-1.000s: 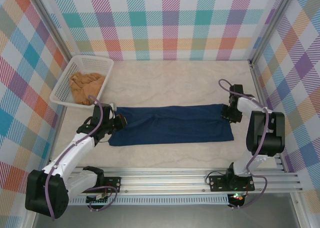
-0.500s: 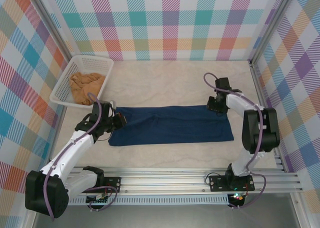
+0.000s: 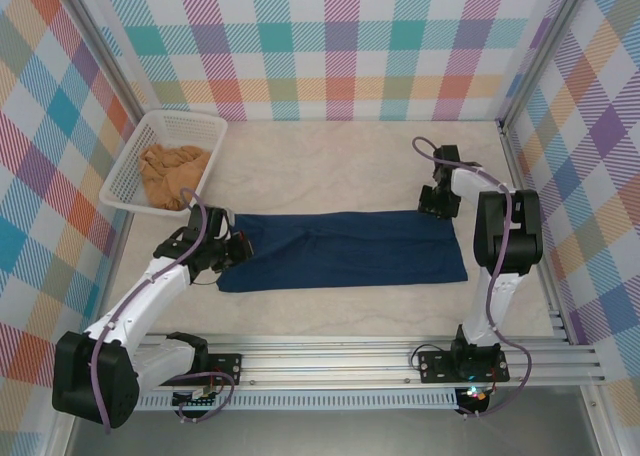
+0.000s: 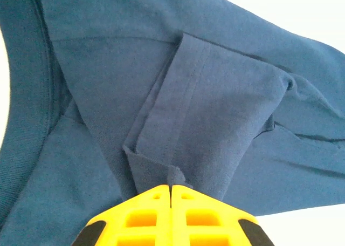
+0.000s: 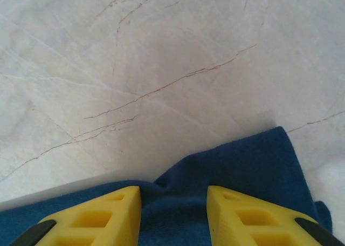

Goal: Fold the inside-out t-shirt

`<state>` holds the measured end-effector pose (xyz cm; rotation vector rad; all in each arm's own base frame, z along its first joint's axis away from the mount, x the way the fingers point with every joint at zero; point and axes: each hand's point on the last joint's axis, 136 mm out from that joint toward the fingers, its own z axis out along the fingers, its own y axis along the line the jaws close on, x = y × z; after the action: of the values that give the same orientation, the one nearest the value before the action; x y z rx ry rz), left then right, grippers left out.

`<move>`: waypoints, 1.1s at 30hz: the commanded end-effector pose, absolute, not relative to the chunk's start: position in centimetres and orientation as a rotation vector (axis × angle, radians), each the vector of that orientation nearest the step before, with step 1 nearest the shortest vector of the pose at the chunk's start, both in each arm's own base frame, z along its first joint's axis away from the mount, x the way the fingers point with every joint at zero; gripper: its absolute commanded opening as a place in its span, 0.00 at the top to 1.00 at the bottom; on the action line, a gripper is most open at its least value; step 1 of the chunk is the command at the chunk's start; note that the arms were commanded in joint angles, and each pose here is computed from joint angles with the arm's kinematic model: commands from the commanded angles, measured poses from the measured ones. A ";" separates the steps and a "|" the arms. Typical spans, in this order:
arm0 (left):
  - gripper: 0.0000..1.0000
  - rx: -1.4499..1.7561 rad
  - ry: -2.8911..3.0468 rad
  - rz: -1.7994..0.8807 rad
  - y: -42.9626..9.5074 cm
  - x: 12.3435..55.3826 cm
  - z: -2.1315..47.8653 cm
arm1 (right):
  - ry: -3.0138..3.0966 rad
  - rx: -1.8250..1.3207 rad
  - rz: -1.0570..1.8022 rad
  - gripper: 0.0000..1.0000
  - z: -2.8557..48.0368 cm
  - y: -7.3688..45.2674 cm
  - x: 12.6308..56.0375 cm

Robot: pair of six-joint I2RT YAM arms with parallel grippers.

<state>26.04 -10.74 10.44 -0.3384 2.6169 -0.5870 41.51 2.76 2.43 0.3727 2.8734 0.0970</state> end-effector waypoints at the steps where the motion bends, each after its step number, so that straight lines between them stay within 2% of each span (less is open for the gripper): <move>1: 0.96 -0.369 2.723 -0.594 -11.1 24.4 8.3 | 2.822 0.292 0.179 0.61 5.4 4.0 41.7; 9: 0.66 -0.367 2.764 -0.634 -11.9 24.5 7.9 | 2.781 0.252 0.214 0.59 7.2 4.6 40.4; 12: 0.56 -0.371 2.682 -0.553 -10.9 26.2 9.0 | 2.775 0.247 0.228 0.58 7.4 4.8 40.0; 14: 0.45 -0.364 2.609 -0.545 -10.9 28.1 9.5 | 2.769 0.245 0.251 0.58 7.4 5.1 40.0; 15: 0.43 -0.352 2.584 -0.553 -11.2 29.0 9.5 | 2.768 0.246 0.264 0.58 7.4 5.2 40.0; 21: 0.40 -0.227 2.572 -0.569 -13.4 35.0 7.9 | 2.770 0.222 0.323 0.58 7.5 6.4 40.4; 27: 0.40 -0.138 2.599 -0.559 -14.6 38.1 6.2 | 2.769 0.199 0.338 0.58 7.6 6.9 40.6; 33: 0.51 -0.121 2.628 -0.609 -15.7 38.4 5.6 | 2.782 0.196 0.330 0.58 7.2 6.9 40.2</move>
<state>38.08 -14.43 4.89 -0.1879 2.6480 -0.5633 40.06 6.39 7.05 0.2278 2.7854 0.3094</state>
